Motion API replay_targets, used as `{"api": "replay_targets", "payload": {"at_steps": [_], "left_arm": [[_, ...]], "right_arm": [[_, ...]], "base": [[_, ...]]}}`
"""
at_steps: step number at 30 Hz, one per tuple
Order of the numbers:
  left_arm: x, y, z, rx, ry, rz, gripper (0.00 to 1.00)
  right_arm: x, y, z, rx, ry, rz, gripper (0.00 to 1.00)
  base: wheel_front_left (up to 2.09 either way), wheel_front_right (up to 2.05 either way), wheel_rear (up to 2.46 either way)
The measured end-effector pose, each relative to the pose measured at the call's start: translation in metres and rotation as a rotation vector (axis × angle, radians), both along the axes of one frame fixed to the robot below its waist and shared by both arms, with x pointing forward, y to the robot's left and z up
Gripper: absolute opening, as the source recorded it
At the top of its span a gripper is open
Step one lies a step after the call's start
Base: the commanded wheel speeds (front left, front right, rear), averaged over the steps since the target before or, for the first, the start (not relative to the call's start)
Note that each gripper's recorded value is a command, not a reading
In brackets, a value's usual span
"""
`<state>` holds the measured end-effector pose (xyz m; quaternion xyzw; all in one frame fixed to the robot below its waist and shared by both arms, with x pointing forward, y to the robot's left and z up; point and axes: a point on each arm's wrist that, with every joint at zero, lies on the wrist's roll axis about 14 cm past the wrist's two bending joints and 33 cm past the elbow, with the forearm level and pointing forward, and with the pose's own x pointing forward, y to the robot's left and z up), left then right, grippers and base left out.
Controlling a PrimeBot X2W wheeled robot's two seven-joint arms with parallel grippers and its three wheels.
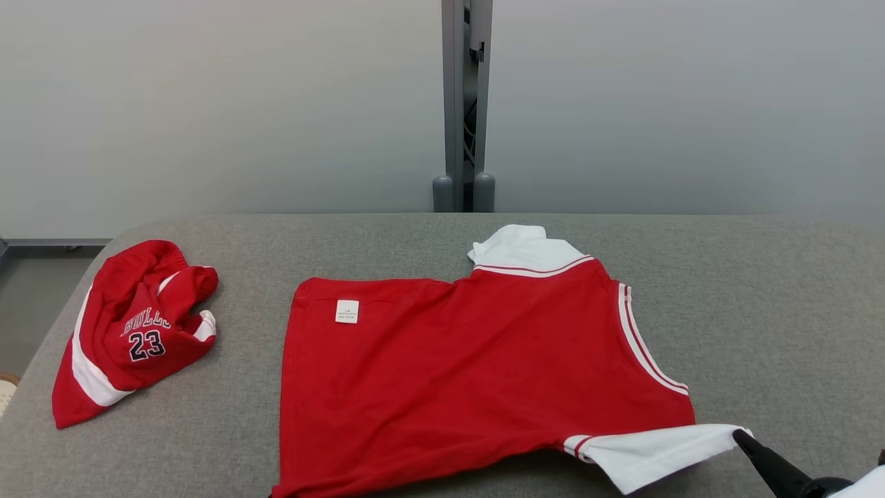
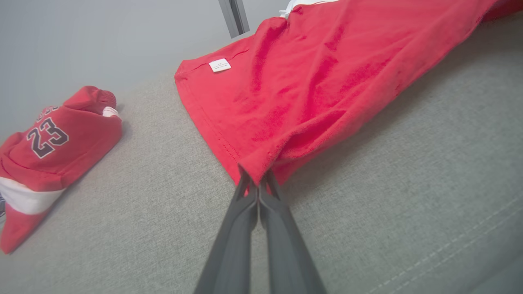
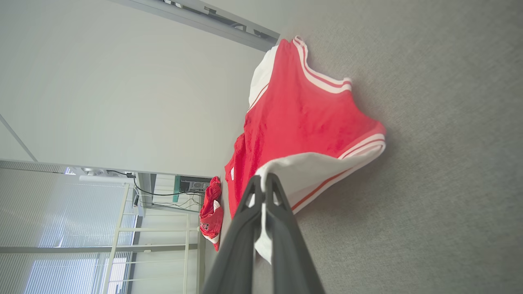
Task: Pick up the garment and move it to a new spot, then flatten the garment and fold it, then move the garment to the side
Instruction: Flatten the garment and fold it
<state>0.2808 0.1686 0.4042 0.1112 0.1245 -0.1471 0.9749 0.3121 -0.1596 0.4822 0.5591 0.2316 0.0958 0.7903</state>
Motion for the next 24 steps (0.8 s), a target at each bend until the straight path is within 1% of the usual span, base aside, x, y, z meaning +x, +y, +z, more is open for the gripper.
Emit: {"api": "replay_targets", "payload": {"at_steps": [7,14,19,24], "left_arm": [[0.007,-0.003,-0.001,-0.003,0.008,-0.002,0.00],[0.016,0.001,-0.001,0.057,-0.005,-0.003,0.00],[0.024,0.004,-0.001,0.078,-0.004,0.004,0.00],[0.032,0.005,-0.011,0.090,0.035,0.004,0.00]], "right_arm": [[0.009,-0.002,-0.005,-0.022,-0.006,-0.014,0.00],[0.018,0.002,-0.014,-0.084,-0.006,0.032,0.00],[0.029,0.011,-0.014,-0.094,-0.014,0.061,0.00],[0.041,0.019,-0.016,-0.104,-0.015,0.084,0.00]], "base": [[0.00,0.00,0.00],[0.00,0.00,0.00],[0.00,0.00,0.00],[0.00,0.00,0.00]]}}
